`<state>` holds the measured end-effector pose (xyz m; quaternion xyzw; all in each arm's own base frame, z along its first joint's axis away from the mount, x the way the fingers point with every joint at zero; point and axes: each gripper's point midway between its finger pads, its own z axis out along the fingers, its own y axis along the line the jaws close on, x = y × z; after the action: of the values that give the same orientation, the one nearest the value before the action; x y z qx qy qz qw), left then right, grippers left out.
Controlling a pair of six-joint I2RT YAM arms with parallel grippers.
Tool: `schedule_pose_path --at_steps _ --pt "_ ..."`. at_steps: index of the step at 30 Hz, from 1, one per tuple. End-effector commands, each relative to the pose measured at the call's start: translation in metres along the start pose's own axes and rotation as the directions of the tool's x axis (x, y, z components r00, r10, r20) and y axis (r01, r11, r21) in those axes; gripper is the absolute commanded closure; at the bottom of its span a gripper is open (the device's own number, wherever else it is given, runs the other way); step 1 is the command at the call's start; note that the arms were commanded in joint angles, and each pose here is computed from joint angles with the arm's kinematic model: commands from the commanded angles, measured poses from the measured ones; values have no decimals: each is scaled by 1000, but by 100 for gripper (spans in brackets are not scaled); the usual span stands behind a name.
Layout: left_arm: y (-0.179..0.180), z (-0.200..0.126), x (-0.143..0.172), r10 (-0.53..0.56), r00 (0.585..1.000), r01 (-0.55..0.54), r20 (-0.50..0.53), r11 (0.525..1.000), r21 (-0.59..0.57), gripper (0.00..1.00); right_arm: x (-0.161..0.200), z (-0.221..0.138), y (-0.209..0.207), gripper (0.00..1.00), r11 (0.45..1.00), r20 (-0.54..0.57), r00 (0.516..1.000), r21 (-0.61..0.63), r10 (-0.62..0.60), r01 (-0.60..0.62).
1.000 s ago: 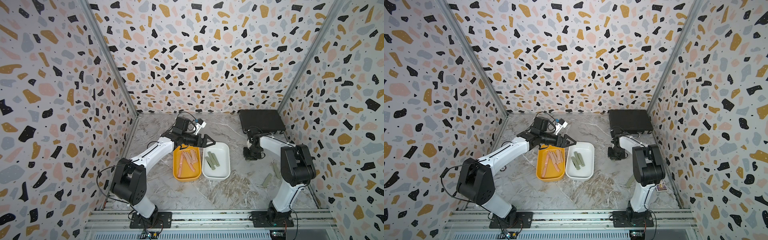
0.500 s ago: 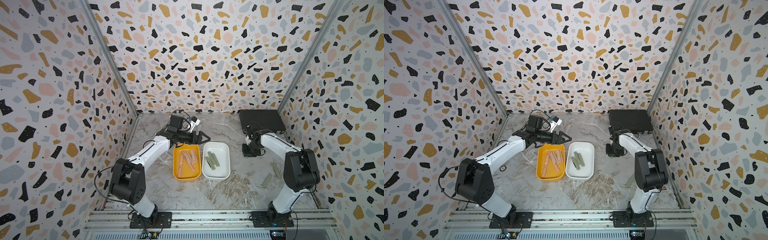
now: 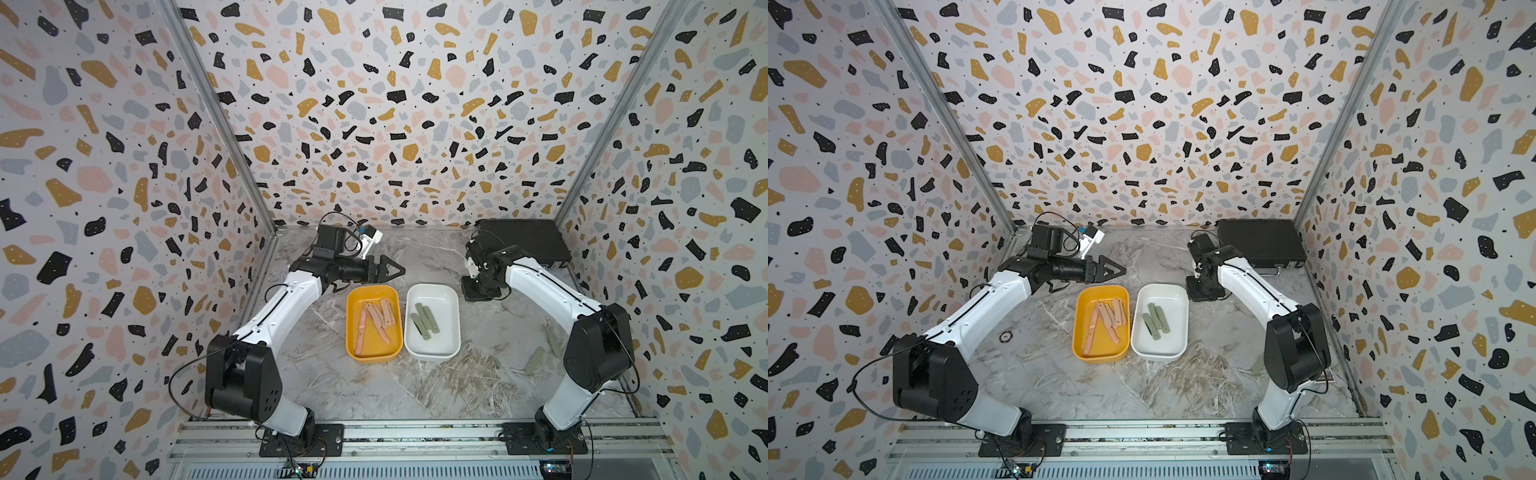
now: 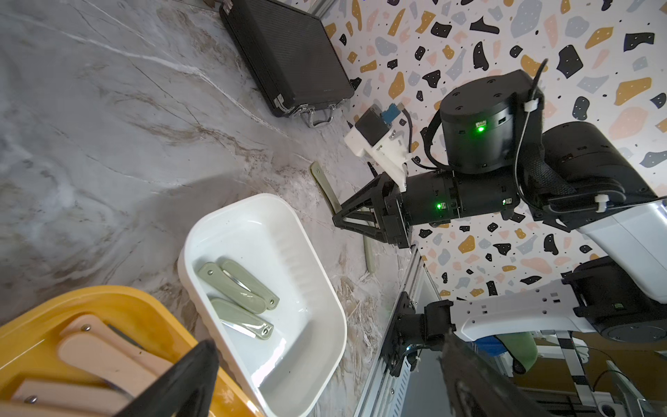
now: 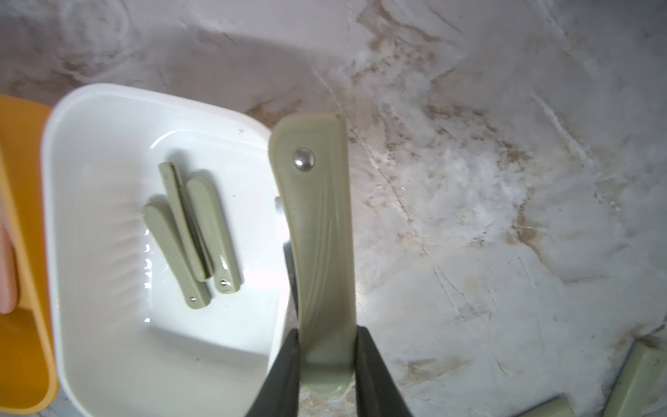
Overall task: Place the fruit knives into the storage box by color
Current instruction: Place the fruit knife in the storage box.
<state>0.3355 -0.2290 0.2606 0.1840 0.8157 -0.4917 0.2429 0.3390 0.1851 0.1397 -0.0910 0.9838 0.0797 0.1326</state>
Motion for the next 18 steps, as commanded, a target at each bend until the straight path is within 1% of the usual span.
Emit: schedule_pose_path --at_steps 1,5,9,14,18 --pt "-17 -12 16 47 998 -46 -28 998 39 4 -1 -8 20 78 1000 0 1000 0 -28 28" --pt "-14 -15 35 41 997 -39 -58 999 34 4 -2 3 46 78 997 -17 997 -20 -75 75" --pt "-5 -15 49 7 996 -5 -83 1000 28 4 0 21 63 77 995 -39 994 -38 -99 97" --pt "4 -10 53 -6 996 8 -85 1000 27 4 8 46 75 77 993 -73 991 -56 -108 104" --pt "12 -3 57 -53 993 57 -106 998 40 4 16 67 79 77 993 -106 990 -76 -95 87"
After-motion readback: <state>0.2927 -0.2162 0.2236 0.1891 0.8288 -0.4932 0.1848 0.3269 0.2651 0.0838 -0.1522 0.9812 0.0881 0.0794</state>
